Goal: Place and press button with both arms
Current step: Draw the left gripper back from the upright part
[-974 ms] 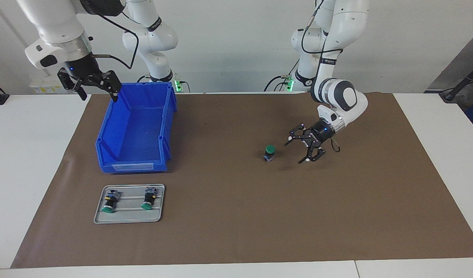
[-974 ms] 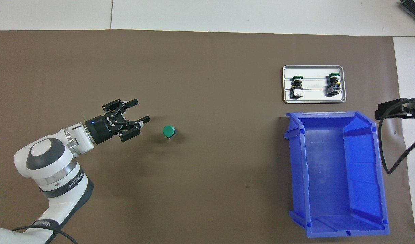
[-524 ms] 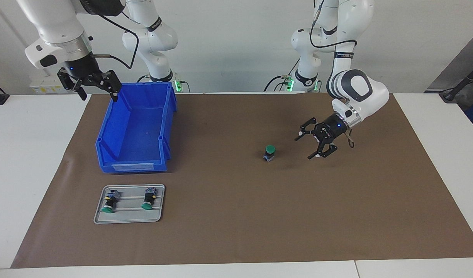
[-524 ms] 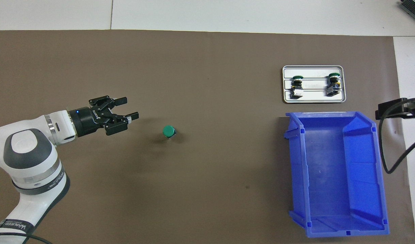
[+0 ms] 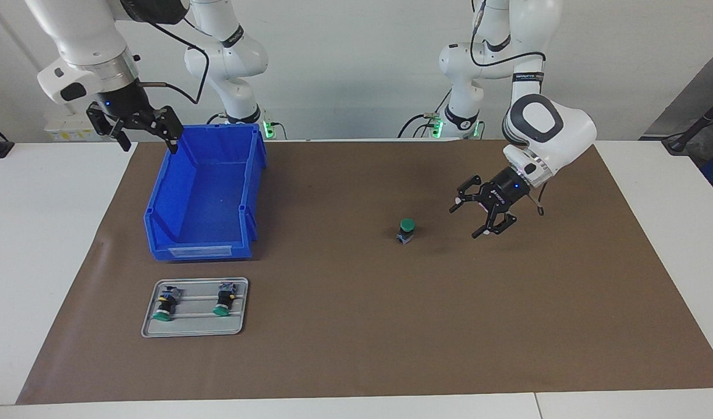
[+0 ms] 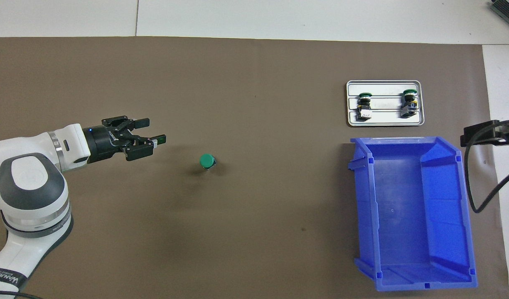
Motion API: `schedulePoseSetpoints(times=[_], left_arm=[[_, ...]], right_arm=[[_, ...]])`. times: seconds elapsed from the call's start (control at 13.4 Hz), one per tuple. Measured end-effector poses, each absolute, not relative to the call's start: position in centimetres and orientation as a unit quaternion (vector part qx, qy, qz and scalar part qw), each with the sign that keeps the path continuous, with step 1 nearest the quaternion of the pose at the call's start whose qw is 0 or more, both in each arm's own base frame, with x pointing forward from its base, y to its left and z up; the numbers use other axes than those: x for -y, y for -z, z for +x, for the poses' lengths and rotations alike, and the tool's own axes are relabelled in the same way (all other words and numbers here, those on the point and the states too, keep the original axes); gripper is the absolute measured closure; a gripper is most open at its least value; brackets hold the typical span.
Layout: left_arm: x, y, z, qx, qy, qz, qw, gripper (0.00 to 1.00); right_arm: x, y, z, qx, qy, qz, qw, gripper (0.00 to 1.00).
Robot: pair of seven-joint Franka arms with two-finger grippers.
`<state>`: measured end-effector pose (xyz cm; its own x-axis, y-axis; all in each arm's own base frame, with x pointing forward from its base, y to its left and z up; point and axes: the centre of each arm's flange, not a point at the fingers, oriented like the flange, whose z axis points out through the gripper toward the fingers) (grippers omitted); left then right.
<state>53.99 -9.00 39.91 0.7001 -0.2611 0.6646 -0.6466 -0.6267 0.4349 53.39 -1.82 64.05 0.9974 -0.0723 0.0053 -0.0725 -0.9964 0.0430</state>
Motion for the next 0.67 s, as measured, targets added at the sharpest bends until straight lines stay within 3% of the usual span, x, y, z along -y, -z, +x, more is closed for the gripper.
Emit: schedulePoseSetpoints(times=[0.45,0.67], left_arm=[[9.8,-43.6,55.6,0.283,-0.234,0.887,0.280,0.14],[11.8,-44.7,55.7,0.288,-0.208,0.900,0.252,0.21]], right_arm=[[1.8,-64.0,53.4,0.036,-0.002,0.999,0.022,0.00],[1.8,-64.0,53.4,0.036,-0.002,0.999,0.022,0.00]])
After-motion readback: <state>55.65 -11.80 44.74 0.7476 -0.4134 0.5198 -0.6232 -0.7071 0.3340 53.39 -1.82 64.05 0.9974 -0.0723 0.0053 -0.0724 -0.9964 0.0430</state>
